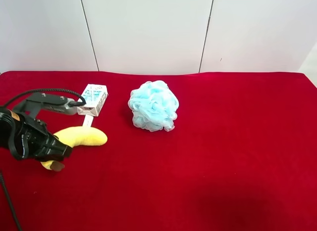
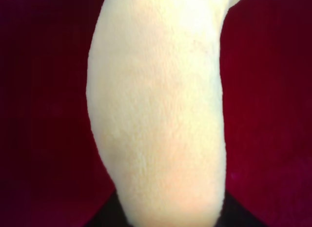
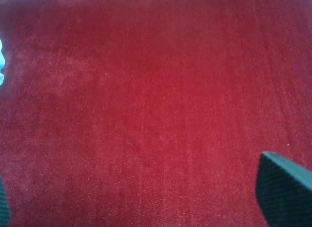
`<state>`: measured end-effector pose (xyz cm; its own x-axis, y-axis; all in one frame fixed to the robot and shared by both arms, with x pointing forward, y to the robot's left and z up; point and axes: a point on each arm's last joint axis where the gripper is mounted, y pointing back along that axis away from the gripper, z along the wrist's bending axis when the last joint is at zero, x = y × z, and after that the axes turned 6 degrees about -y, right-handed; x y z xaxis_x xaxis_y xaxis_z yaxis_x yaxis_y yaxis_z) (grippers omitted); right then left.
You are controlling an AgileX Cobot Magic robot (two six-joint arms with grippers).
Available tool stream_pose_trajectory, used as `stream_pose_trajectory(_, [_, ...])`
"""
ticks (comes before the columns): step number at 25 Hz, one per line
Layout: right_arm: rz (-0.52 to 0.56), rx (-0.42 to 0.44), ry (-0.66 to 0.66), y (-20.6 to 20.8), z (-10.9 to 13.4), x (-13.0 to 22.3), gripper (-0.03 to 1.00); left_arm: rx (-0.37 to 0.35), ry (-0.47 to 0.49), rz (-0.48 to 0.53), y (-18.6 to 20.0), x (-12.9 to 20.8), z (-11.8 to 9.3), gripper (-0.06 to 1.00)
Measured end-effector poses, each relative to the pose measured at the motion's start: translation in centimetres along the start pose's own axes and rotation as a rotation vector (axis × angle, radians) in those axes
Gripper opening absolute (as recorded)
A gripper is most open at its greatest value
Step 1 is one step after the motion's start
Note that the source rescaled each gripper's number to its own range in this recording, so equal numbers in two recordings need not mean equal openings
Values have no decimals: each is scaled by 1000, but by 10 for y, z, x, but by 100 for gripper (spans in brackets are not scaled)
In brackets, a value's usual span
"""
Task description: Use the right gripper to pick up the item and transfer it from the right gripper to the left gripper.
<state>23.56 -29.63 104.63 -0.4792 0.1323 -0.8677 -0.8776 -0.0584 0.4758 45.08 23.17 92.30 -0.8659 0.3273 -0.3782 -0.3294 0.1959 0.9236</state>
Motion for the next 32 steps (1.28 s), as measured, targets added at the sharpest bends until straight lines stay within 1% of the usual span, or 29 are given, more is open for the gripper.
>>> stream_pose_trajectory(1, [0, 0, 0, 0, 0, 0, 100, 2, -7, 12, -2, 1, 0, 4])
stream_pose_trajectory(2, [0, 0, 0, 0, 0, 0, 100, 5, -9, 22, -3, 2, 0, 10])
stream_pose_trajectory(3, [0, 0, 0, 0, 0, 0, 100, 7, -12, 28, -4, 2, 0, 21])
stream_pose_trajectory(5, [0, 0, 0, 0, 0, 0, 100, 10, -5, 35, -5, 3, 0, 53])
stream_pose_trajectory(6, [0, 0, 0, 0, 0, 0, 100, 12, 1, 38, -5, 3, -1, 72])
stream_pose_trajectory(7, [0, 0, 0, 0, 0, 0, 100, 15, 5, 43, -5, 3, -1, 84])
stream_pose_trajectory(8, [0, 0, 0, 0, 0, 0, 100, 19, 4, 49, -4, 1, -1, 91])
stream_pose_trajectory(9, [0, 0, 0, 0, 0, 0, 100, 28, 1, 58, -1, -2, -2, 95])
stream_pose_trajectory(11, [0, 0, 0, 0, 0, 0, 100, 47, -7, 54, 9, -13, -4, 98])
stream_pose_trajectory(13, [0, 0, 0, 0, 0, 0, 100, 70, -24, 33, 28, -31, -6, 99])
stream_pose_trajectory(17, [0, 0, 0, 0, 0, 0, 100, 106, -68, -45, 80, -60, -13, 100])
stream_pose_trajectory(18, [0, 0, 0, 0, 0, 0, 100, 110, -75, -78, 96, -66, -15, 100])
stream_pose_trajectory(21, [0, 0, 0, 0, 0, 0, 100, 121, -91, -153, 141, -67, -21, 100])
stream_pose_trajectory(23, [0, 0, 0, 0, 0, 0, 100, 110, -101, -207, 169, -57, -24, 100])
stream_pose_trajectory(24, [0, 0, 0, 0, 0, 0, 100, 97, -111, -218, 180, -49, -25, 100])
stream_pose_trajectory(27, [0, 0, 0, 0, 0, 0, 100, 29, -137, -268, 217, -16, -26, 100])
stream_pose_trajectory(30, [0, 0, 0, 0, 0, 0, 100, -54, -148, -296, 237, 25, -24, 100])
stream_pose_trajectory(32, [0, 0, 0, 0, 0, 0, 100, -94, -152, -323, 241, 52, -24, 100])
